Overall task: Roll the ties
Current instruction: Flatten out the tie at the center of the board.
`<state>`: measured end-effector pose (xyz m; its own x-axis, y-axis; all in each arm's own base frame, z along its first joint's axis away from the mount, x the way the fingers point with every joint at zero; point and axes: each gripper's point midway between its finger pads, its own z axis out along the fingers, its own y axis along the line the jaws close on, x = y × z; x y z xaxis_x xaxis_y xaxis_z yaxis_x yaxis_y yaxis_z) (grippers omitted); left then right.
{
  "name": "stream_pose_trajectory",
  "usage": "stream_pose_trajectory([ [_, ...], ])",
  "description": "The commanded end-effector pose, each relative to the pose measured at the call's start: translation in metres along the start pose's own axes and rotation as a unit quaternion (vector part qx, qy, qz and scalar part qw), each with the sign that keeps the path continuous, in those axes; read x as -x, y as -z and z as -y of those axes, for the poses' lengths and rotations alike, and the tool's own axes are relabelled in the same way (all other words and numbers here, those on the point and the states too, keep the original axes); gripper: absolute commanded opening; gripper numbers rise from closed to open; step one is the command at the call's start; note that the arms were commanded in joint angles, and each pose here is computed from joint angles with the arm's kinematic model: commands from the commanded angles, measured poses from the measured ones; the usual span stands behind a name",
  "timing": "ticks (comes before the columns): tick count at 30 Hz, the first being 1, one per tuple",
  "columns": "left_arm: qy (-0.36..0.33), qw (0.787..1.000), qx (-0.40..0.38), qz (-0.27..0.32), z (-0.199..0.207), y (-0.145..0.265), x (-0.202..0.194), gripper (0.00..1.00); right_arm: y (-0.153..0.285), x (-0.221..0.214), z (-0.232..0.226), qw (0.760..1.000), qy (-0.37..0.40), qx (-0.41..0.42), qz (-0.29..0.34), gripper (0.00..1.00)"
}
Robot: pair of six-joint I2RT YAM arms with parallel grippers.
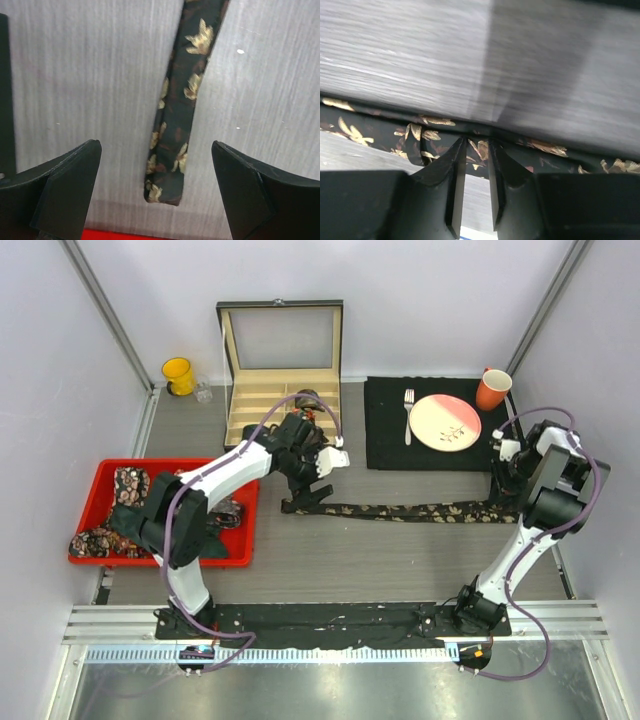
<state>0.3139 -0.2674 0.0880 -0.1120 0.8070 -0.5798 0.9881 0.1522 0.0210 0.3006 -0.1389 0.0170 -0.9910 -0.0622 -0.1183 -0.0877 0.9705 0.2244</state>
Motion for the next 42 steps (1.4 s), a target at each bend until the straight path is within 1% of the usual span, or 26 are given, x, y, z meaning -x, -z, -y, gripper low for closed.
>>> stream_pose_trajectory([
  [1, 0.007, 0.999, 0.0, 0.052, 0.007, 0.023, 0.017, 0.96, -0.021, -0.033, 0.05, 0.997, -0.027, -0.063, -0.046, 0.28],
  [5, 0.022, 0.996, -0.012, 0.086, 0.021, 0.035, 0.026, 0.94, -0.016, -0.051, 0.091, 0.994, -0.031, -0.087, -0.051, 0.28],
  [7, 0.039, 0.995, -0.014, 0.088, 0.028, 0.037, 0.021, 0.94, -0.015, -0.052, 0.11, 0.993, -0.024, -0.099, -0.055, 0.28],
  [9, 0.051, 0.995, 0.006, 0.09, 0.03, 0.042, 0.017, 0.93, -0.013, -0.057, 0.124, 0.992, -0.019, -0.107, -0.061, 0.27],
  [10, 0.055, 0.994, 0.009, 0.094, 0.031, 0.043, 0.017, 0.92, -0.007, -0.056, 0.134, 0.99, -0.016, -0.126, -0.068, 0.27],
  [12, 0.055, 0.994, 0.005, 0.099, 0.041, 0.046, 0.012, 0.92, -0.001, -0.051, 0.144, 0.989, -0.015, -0.136, -0.055, 0.27],
  [16, 0.045, 0.993, 0.028, 0.104, 0.041, 0.05, 0.006, 0.91, 0.013, -0.025, 0.157, 0.987, -0.014, -0.157, -0.026, 0.27],
  [17, 0.033, 0.994, 0.03, 0.103, 0.041, 0.05, 0.005, 0.9, 0.02, -0.024, 0.153, 0.988, -0.013, -0.155, -0.026, 0.28],
  [18, 0.024, 0.994, 0.03, 0.105, 0.042, 0.051, 0.005, 0.9, 0.023, -0.012, 0.142, 0.99, -0.004, -0.138, -0.002, 0.28],
  [19, 0.015, 0.993, 0.03, 0.11, 0.042, 0.052, 0.007, 0.9, 0.031, -0.007, 0.138, 0.991, 0.003, -0.137, 0.006, 0.29],
  [20, 0.0, 0.993, 0.033, 0.114, 0.04, 0.053, 0.01, 0.9, 0.047, -0.003, 0.126, 0.991, 0.013, -0.136, 0.016, 0.3],
  [22, -0.009, 0.993, 0.03, 0.118, 0.035, 0.045, 0.014, 0.93, 0.061, 0.004, 0.103, 0.992, 0.034, -0.12, 0.029, 0.32],
  [23, -0.019, 0.992, 0.03, 0.122, 0.033, 0.044, 0.022, 0.95, 0.081, 0.009, 0.094, 0.99, 0.043, -0.127, 0.05, 0.36],
  [24, -0.032, 0.992, 0.028, 0.122, 0.03, 0.041, 0.026, 0.95, 0.089, 0.013, 0.084, 0.989, 0.052, -0.125, 0.058, 0.38],
  [25, -0.034, 0.993, 0.024, 0.112, 0.026, 0.028, 0.025, 0.96, 0.098, 0.014, 0.072, 0.99, 0.054, -0.112, 0.068, 0.39],
  [26, -0.045, 0.992, 0.029, 0.116, 0.021, 0.025, 0.036, 1.0, 0.107, 0.016, 0.064, 0.989, 0.06, -0.111, 0.077, 0.44],
  [30, -0.067, 0.992, 0.025, 0.103, 0.006, -0.007, 0.054, 0.99, 0.148, 0.031, 0.025, 0.982, 0.074, -0.106, 0.138, 0.56],
  [32, -0.092, 0.991, 0.02, 0.092, 0.002, -0.026, 0.061, 1.0, 0.159, 0.042, 0.004, 0.978, 0.08, -0.095, 0.165, 0.6],
  [34, -0.116, 0.99, 0.014, 0.083, 0.001, -0.038, 0.063, 1.0, 0.178, 0.054, -0.014, 0.97, 0.093, -0.099, 0.203, 0.67],
  [35, -0.119, 0.99, 0.009, 0.078, -0.001, -0.046, 0.063, 1.0, 0.183, 0.064, -0.028, 0.965, 0.103, -0.086, 0.224, 0.68],
  [36, -0.121, 0.99, 0.005, 0.073, -0.001, -0.052, 0.06, 1.0, 0.189, 0.071, -0.04, 0.962, 0.097, -0.073, 0.245, 0.68],
  [37, -0.124, 0.99, -0.001, 0.067, 0.0, -0.056, 0.058, 1.0, 0.205, 0.085, -0.047, 0.95, 0.095, -0.078, 0.288, 0.68],
  [38, -0.13, 0.989, -0.008, 0.067, 0.001, -0.058, 0.061, 0.99, 0.212, 0.094, -0.051, 0.943, 0.07, -0.072, 0.316, 0.68],
  [39, -0.127, 0.99, -0.018, 0.053, 0.003, -0.067, 0.052, 0.98, 0.215, 0.099, -0.051, 0.939, -0.018, -0.062, 0.337, 0.68],
  [40, -0.129, 0.99, -0.021, 0.05, 0.005, -0.07, 0.052, 0.98, 0.223, 0.107, -0.048, 0.93, -0.021, -0.071, 0.36, 0.7],
  [42, -0.131, 0.99, -0.029, 0.037, 0.008, -0.081, 0.043, 0.98, 0.217, 0.112, -0.063, 0.93, 0.018, -0.027, 0.366, 0.7],
])
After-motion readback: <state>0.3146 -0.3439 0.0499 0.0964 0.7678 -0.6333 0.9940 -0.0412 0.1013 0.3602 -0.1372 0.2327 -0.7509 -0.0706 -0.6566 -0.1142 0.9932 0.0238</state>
